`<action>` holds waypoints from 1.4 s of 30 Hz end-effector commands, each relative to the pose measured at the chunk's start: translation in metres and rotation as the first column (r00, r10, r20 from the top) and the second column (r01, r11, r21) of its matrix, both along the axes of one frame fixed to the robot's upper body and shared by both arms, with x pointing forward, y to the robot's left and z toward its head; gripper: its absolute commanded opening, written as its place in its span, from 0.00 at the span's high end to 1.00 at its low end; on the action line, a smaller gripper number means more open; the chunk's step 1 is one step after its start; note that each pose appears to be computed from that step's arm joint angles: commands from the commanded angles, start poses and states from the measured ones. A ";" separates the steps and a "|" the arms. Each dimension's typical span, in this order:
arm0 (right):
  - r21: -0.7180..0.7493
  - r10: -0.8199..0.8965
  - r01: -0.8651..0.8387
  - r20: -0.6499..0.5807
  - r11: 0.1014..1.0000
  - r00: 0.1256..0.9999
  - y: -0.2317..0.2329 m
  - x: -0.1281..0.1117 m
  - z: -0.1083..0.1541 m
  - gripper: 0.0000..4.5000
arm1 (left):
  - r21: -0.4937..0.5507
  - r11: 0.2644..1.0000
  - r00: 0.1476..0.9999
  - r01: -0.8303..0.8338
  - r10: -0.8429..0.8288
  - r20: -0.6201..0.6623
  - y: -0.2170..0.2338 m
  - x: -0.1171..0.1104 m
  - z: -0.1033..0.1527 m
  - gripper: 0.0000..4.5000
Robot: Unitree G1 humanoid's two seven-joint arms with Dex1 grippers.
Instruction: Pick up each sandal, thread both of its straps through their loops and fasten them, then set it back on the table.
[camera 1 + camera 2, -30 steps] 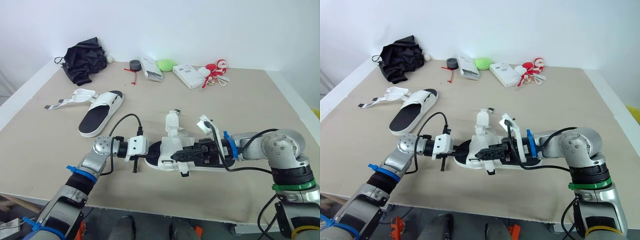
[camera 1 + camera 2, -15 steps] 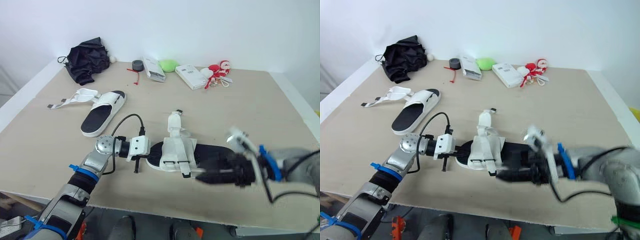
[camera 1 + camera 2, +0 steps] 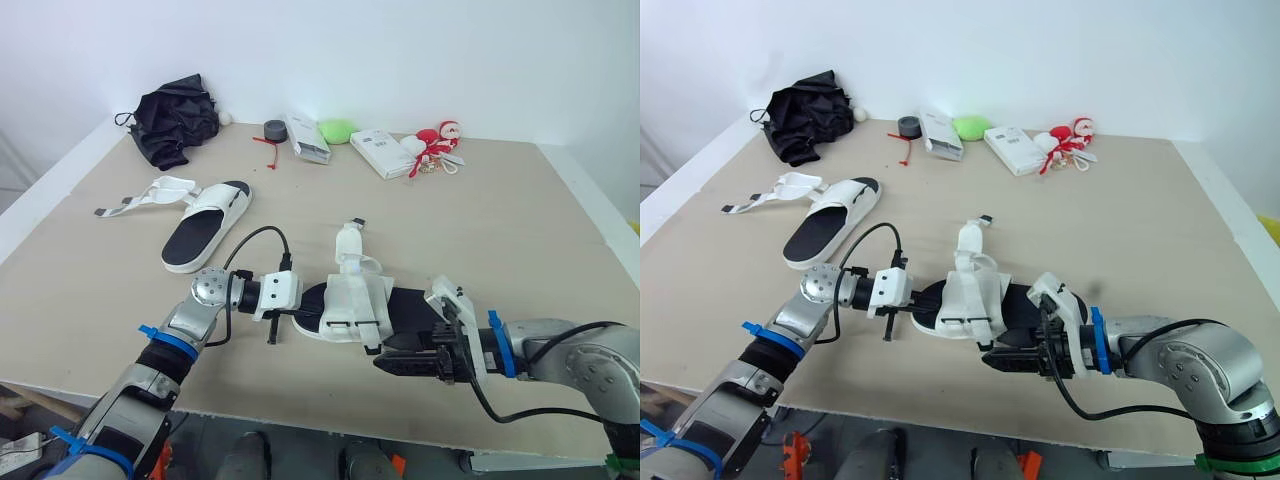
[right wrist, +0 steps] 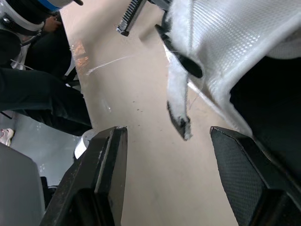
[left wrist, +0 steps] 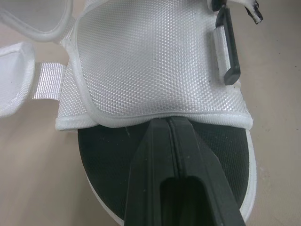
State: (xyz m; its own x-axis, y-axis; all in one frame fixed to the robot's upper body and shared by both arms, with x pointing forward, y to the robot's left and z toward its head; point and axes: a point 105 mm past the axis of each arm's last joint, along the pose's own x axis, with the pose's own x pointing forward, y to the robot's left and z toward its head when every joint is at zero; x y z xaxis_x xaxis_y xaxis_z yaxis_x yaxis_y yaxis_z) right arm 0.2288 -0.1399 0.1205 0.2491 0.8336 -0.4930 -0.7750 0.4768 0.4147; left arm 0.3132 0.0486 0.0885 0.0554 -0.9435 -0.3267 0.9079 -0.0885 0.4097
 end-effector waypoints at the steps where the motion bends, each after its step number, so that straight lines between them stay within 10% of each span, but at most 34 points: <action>1: 0.051 0.040 -0.041 0.021 0.998 0.999 0.010 0.002 0.010 0.32 | 0.197 0.980 0.986 -0.032 0.064 -0.156 0.021 -0.011 -0.059 1.00; 7: 0.075 0.115 -0.114 -0.012 0.991 0.993 0.024 -0.009 0.006 0.51 | 0.191 0.981 0.985 -0.041 0.071 -0.156 0.020 -0.010 -0.059 1.00; 12: 0.078 0.141 -0.139 -0.026 0.987 0.990 0.030 -0.014 0.004 0.97 | 0.187 0.981 0.985 -0.046 0.076 -0.157 0.020 -0.010 -0.059 1.00; 25: 0.108 0.190 -0.185 -0.036 0.977 0.981 0.029 -0.023 0.011 0.97 | 0.180 0.982 0.984 -0.049 0.079 -0.161 0.018 -0.010 -0.060 1.00; 34: 0.247 0.379 -0.394 0.108 0.885 0.919 0.036 -0.054 0.064 0.97 | 0.178 0.983 0.984 -0.042 0.072 -0.165 0.016 -0.011 -0.061 1.00; 42: 0.293 0.126 -0.237 0.352 0.926 0.928 0.055 0.017 0.110 0.97 | 0.177 0.984 0.984 -0.033 0.063 -0.169 0.014 -0.011 -0.061 1.00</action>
